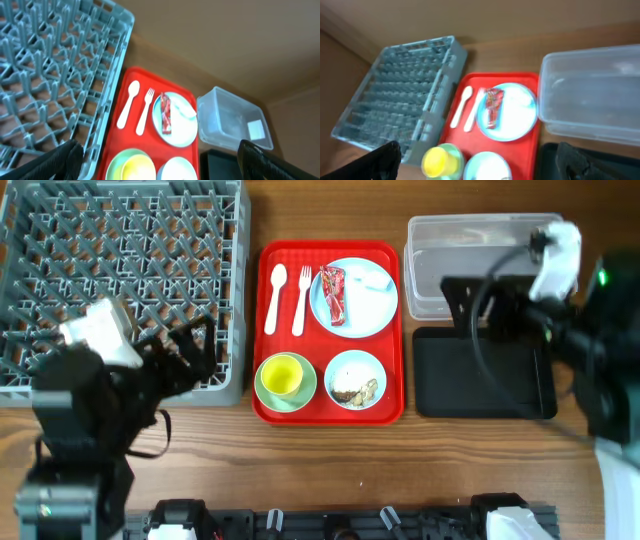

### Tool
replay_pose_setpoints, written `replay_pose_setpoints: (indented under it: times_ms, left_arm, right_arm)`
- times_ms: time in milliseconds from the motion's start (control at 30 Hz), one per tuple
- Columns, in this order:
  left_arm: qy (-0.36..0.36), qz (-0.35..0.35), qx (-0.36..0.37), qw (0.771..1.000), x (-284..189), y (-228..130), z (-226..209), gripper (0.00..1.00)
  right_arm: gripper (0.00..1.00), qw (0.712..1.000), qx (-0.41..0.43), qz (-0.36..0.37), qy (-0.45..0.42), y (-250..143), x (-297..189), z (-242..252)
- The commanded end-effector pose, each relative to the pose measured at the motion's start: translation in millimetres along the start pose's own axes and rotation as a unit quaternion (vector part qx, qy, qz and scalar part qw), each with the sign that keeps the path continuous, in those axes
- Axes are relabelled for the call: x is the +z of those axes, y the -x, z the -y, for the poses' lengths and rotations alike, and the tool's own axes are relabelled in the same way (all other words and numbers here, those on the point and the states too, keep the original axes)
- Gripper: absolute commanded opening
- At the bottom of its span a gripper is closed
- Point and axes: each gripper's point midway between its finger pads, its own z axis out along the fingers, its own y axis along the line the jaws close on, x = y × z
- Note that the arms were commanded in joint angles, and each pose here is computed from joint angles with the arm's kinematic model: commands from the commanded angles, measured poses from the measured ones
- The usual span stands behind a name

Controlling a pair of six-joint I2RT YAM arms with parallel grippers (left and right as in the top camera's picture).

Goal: Sort waste into correct bins and load items into the dishwasher rack
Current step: 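Grasp the yellow cup in the green bowl with the right gripper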

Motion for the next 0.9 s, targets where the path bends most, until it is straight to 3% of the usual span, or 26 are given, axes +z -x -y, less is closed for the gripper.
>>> replay_pose_setpoints:
  times_ms: [0,167,233,300,367,467,667,867]
  left_arm:
    - [-0.011,-0.015,0.009,1.000,-4,7,13,1.00]
    - [0.013,-0.046,0.015,0.999,-9,-10,1,1.00]
    - [0.066,-0.039,0.014,0.997,-14,-12,-18,1.00]
    - [0.107,-0.035,0.010,0.994,-18,-13,-34,1.00]
    - [0.123,-0.044,0.008,0.991,-21,-19,-41,1.00]
    - [0.132,-0.059,0.006,0.990,-24,-27,-45,1.00]
    - [0.148,-0.080,0.015,0.986,-27,-36,-52,1.00]
    - [0.151,-0.084,0.017,0.985,-28,-38,-54,1.00]
  right_arm:
    - [1.00,0.988,0.056,-0.079,0.118,-13,29,-32]
    - [0.92,0.970,0.044,-0.227,0.070,-83,89,-45]
    - [0.88,0.961,0.027,-0.275,0.016,-117,114,-52]
    - [0.80,0.954,0.020,-0.298,-0.024,-140,132,-57]
    - [0.80,0.948,0.018,-0.313,-0.063,-163,153,-63]
    - [0.69,0.939,0.010,-0.335,-0.074,-192,176,-77]
    - [0.61,0.915,-0.007,-0.392,-0.098,-243,204,-79]
    - [0.32,0.899,0.015,-0.418,-0.131,-274,235,-62]
